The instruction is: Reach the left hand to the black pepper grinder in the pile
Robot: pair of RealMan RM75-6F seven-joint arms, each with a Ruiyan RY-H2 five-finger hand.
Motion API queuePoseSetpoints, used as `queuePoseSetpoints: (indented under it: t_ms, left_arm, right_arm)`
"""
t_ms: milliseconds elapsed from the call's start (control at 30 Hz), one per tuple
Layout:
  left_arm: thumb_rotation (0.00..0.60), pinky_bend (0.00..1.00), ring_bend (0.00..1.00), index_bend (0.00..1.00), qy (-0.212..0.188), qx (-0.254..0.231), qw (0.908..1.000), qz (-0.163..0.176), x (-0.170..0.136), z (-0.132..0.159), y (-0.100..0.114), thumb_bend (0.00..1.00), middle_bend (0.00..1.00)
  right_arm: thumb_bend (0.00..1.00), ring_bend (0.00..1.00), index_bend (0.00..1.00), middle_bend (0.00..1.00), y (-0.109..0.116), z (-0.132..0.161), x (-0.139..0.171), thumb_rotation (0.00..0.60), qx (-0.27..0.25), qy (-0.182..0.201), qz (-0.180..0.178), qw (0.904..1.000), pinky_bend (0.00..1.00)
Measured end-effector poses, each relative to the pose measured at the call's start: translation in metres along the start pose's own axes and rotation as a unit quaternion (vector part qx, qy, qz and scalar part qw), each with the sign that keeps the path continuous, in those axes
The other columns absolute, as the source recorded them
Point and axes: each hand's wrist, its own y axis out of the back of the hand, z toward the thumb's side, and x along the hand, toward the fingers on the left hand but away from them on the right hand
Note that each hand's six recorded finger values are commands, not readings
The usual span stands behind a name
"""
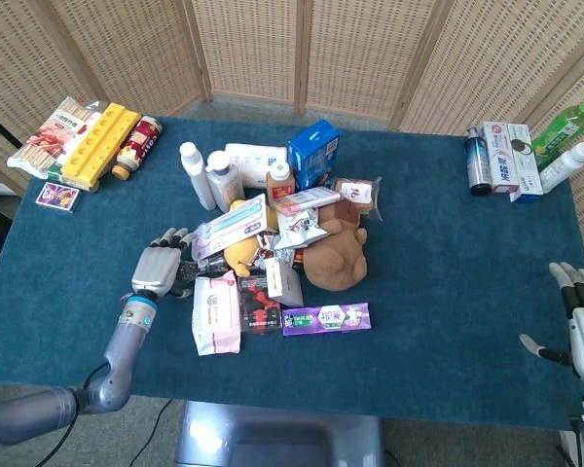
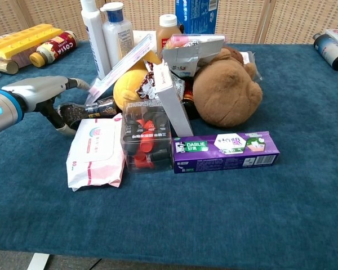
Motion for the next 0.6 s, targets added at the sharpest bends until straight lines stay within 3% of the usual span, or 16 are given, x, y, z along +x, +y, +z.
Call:
queuePoseSetpoints:
  t_ms: [133, 333, 467, 600]
  left_arm:
    - [0.600, 0.51, 0.41, 0.36, 0.003, 0.005, 0.9999, 0.012, 0.0016, 0.0039, -0.0022, 0.00, 0.40]
    - [0.600, 0.65, 0.60, 0.54, 0.006, 0.015, 0.9992, 0.037, 0.0034, 0.0052, -0.0037, 0.00, 0.63]
    - [0.600, 0.72, 0.70, 0.65, 0.007, 0.020, 0.9982, 0.056, 0.0031, 0.0037, -0.0016, 0.00, 0.75]
    - [0.600, 0.74, 0.73, 0.68, 0.009, 0.016, 0.9973, 0.072, 0.0022, 0.0012, 0.0020, 0.00, 0.79]
  right_arm:
    - [0.00, 0.00, 0.00, 0.00, 0.0015, -0.0009, -0.0002, 0.600, -0.004, 0.000, -0.002, 1.0000, 0.00]
    - [0.00, 0.00, 0.00, 0.00, 0.0022, -0.0015, -0.0001, 0.600, -0.006, 0.000, -0.002, 1.0000, 0.00]
    - [0.00, 0.00, 0.00, 0.00, 0.0013, -0.0013, 0.0000, 0.600, -0.005, 0.001, 0.000, 1.0000, 0.00]
    - [0.00, 0.00, 0.00, 0.00, 0.0009, -0.0010, 0.0004, 0.600, -0.005, 0.001, 0.001, 1.0000, 0.00]
